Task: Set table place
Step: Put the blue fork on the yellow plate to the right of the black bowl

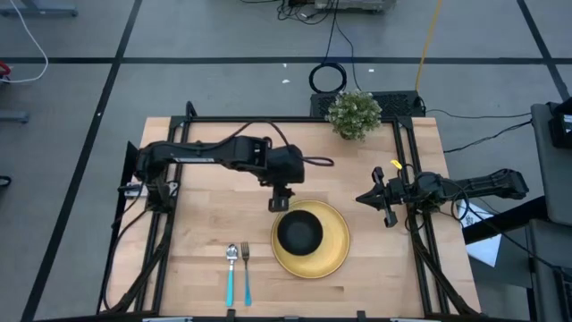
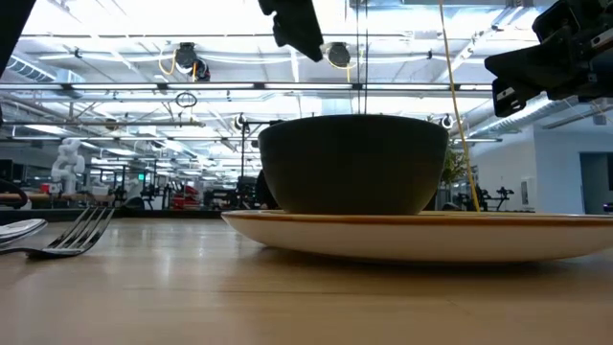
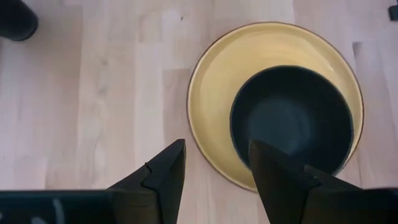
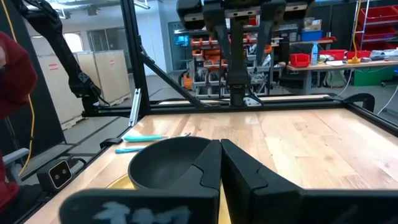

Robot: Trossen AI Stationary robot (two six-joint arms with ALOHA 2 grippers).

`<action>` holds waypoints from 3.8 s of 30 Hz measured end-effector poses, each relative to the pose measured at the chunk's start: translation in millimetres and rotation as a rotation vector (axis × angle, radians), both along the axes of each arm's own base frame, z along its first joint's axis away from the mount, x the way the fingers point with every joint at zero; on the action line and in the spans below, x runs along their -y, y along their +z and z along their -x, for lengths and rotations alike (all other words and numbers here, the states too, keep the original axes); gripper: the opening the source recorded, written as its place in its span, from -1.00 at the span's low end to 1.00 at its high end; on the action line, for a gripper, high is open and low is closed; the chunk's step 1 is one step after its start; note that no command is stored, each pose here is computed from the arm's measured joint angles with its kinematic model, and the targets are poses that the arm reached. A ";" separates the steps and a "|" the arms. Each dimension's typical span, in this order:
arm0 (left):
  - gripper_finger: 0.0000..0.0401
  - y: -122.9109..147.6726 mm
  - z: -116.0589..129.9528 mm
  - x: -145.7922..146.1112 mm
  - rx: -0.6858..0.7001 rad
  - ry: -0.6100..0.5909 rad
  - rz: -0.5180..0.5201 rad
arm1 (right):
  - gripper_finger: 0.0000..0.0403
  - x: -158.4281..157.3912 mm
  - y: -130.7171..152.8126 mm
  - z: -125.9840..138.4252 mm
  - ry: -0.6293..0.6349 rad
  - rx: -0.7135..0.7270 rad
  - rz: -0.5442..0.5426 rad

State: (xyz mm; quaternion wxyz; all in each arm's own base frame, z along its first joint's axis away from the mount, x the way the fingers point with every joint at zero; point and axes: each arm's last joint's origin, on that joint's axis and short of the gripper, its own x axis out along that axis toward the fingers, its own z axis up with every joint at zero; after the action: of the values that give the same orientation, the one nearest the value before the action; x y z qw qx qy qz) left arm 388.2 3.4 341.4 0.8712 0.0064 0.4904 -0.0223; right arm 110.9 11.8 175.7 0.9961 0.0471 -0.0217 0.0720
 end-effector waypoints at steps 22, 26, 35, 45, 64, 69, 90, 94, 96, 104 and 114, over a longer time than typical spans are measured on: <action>-0.87 0.8 21.0 -2.2 -0.155 0.057 -0.049 | -1.00 0.0 0.0 0.0 0.000 -0.001 -0.005; -0.95 20.2 33.6 5.8 -0.082 0.083 -0.086 | -1.00 0.0 -0.1 0.0 0.001 -0.003 -0.017; -0.99 60.1 59.3 13.8 0.106 0.099 -0.093 | -1.00 -0.1 -0.1 0.0 0.005 -0.003 -0.018; -0.99 49.7 99.2 20.8 0.203 0.203 -0.095 | -1.00 -0.1 -0.1 0.0 0.005 -0.004 -0.018; -1.00 -75.1 147.6 72.5 0.577 0.161 0.209 | -1.00 -0.2 -0.9 -0.3 0.005 -0.012 -0.016; -1.00 -105.7 154.2 81.3 0.648 0.115 0.282 | -1.00 -0.2 -0.9 -0.2 0.005 -0.012 -0.017; -1.00 -185.0 181.5 100.5 0.519 0.171 0.448 | -1.00 -0.1 -1.0 -0.3 0.005 -0.013 -0.014; -1.00 -191.3 178.4 111.1 0.528 0.140 0.467 | -1.00 -0.1 -1.1 -0.3 0.005 -0.013 -0.015; -1.00 -193.4 178.2 116.3 0.532 0.121 0.478 | -1.00 -0.1 -1.1 -0.3 0.005 -0.013 -0.015; -1.00 -202.0 186.5 132.9 0.475 0.125 0.516 | -1.00 -0.1 -1.1 -0.3 0.004 -0.011 0.002; -1.00 -202.1 188.4 134.7 0.553 0.048 0.312 | -1.00 -0.1 -1.1 -0.3 0.004 -0.010 0.005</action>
State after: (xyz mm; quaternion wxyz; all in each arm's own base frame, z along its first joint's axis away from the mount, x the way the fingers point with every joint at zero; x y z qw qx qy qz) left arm 199.9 -131.3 139.3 0.9622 -0.1333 0.2256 -0.0740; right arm 111.1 11.9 174.7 0.9961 0.0450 -0.0162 0.0738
